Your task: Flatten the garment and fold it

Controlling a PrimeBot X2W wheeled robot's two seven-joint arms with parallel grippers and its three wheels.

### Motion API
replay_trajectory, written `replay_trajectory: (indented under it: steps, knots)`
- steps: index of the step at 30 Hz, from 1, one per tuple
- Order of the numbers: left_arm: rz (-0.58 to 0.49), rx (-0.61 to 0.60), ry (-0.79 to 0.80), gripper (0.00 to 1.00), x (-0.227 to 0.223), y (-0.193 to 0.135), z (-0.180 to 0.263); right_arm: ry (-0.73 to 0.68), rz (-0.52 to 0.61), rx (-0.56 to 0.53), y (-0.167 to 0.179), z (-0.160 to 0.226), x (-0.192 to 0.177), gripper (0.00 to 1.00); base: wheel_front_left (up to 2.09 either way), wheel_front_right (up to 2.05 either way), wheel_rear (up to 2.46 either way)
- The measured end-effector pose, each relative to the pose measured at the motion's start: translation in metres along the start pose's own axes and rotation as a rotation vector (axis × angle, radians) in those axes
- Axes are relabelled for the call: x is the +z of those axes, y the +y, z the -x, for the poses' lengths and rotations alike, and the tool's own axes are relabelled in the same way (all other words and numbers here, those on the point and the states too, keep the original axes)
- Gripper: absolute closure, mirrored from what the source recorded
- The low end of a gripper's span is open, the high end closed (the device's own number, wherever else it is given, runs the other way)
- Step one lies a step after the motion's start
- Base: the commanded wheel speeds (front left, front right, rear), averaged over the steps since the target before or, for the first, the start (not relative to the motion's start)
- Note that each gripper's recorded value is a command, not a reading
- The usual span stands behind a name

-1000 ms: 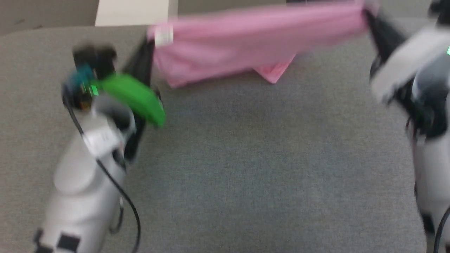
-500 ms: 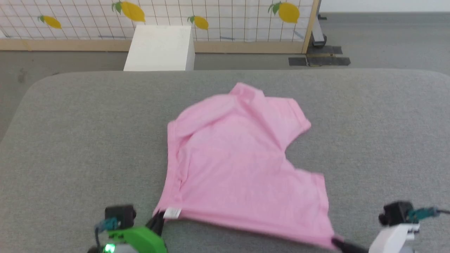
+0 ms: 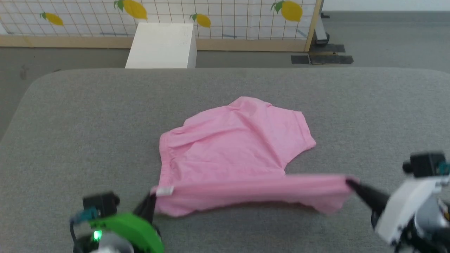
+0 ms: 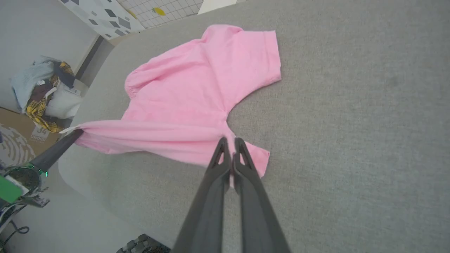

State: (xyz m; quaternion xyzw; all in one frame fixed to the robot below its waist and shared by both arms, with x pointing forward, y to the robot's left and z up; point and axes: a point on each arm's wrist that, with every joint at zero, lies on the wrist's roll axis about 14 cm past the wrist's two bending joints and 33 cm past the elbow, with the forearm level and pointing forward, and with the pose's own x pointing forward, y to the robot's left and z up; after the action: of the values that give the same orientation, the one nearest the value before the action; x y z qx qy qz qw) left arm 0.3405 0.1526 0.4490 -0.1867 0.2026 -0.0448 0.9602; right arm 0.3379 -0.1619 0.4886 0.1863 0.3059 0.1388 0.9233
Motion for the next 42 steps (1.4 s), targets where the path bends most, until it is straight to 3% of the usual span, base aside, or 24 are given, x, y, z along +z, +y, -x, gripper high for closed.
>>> replay_trajectory:
  steps: [5,17,29,30,37,42]
  knots:
    - [-0.029,-0.044,-0.071,1.0,0.05,-0.016,-0.039,-0.11,0.085,-0.033,-0.001,-0.038,0.059,1.0,0.0,0.0,0.0]
    - [-0.029,-0.011,-0.034,1.0,0.069,-0.005,-0.13,-0.174,0.2,-0.107,-0.008,-0.155,0.125,1.0,0.0,0.0,0.0]
    - [0.01,0.058,0.081,1.0,0.024,0.03,-0.165,-0.006,0.23,-0.118,-0.019,-0.242,0.081,1.0,0.0,0.0,0.0]
    - [0.019,0.052,0.077,0.0,0.024,0.03,-0.166,-0.018,0.234,-0.107,-0.015,-0.246,0.079,0.0,0.0,0.0,0.0]
    - [0.031,0.031,-0.124,0.0,0.071,0.025,-0.153,-0.194,0.229,-0.068,-0.002,-0.23,0.111,0.0,0.0,0.0,0.0]
    - [-0.109,0.043,-0.342,0.0,0.106,0.028,-0.113,-0.157,0.288,-0.107,-0.018,-0.201,0.088,0.0,0.0,0.0,0.0]
